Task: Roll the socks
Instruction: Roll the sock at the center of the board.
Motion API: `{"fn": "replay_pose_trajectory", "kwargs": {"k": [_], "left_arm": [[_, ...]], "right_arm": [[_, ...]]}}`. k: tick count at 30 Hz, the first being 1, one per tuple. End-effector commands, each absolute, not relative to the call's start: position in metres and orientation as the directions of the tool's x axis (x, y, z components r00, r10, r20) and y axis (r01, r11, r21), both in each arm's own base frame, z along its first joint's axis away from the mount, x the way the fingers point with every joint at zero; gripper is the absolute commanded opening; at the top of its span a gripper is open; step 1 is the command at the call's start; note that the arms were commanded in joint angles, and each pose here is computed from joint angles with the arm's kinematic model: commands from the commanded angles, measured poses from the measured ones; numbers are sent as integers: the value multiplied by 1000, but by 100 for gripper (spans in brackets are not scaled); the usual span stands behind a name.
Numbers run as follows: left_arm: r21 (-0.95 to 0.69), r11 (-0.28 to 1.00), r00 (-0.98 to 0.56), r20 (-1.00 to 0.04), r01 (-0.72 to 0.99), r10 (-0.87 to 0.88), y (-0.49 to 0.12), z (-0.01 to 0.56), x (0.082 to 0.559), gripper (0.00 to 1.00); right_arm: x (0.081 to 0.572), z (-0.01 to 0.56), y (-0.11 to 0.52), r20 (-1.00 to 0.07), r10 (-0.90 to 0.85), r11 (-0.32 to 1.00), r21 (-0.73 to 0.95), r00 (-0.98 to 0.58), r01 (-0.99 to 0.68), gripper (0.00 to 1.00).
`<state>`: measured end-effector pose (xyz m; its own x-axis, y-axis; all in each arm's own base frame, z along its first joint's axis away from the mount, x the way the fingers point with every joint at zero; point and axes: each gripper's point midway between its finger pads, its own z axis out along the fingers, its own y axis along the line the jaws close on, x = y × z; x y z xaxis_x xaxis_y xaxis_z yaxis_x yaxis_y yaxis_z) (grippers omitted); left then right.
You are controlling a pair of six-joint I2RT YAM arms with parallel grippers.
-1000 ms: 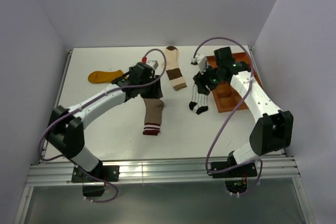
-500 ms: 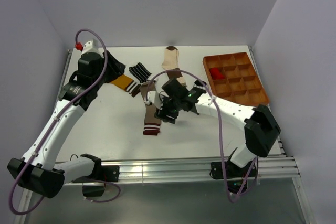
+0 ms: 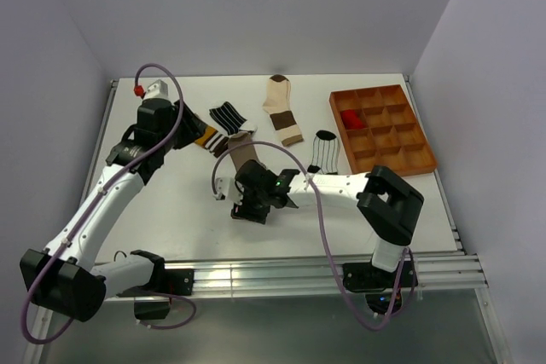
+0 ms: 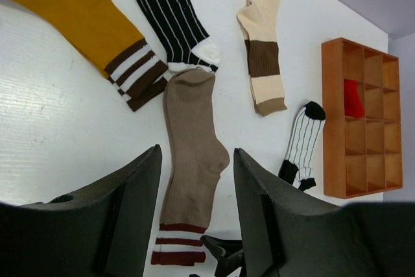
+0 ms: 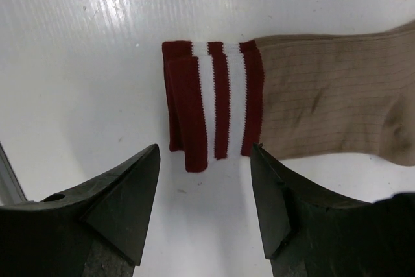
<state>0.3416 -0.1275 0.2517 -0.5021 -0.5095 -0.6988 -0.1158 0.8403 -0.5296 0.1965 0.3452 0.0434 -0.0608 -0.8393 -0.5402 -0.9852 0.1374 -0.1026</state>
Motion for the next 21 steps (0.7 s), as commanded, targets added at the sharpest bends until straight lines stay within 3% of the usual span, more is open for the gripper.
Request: {"fn": "replay_pose_trajectory", "kwargs": {"k": [1,10,17,18,21], "left_arm": [[-571,817,-491,-692,-76,-529,-135,256,347,54],[-570,820,-521,-684,-55,-511,-142,239,350,54],[-563,825,-546,-676,-50,-495,-145,223,348,52],[-562,825,-548,-676,-50,-493,-145,220,349,52],[-567,822,-564,-665,-46,-490,-148,211,347,51]], "right_arm": [[207,48,365,-583,-809,191,-145,-72,-971,65],[201,23,373,-537,-841,182,-159,-70,-970,65],[198,8,370,-510,-856,184,-144,-86,-972,59],[196,3,368,-498,-863,180,-135,-90,-974,56],[194,-5,362,-475,-873,177,-91,-114,-980,29]]}}
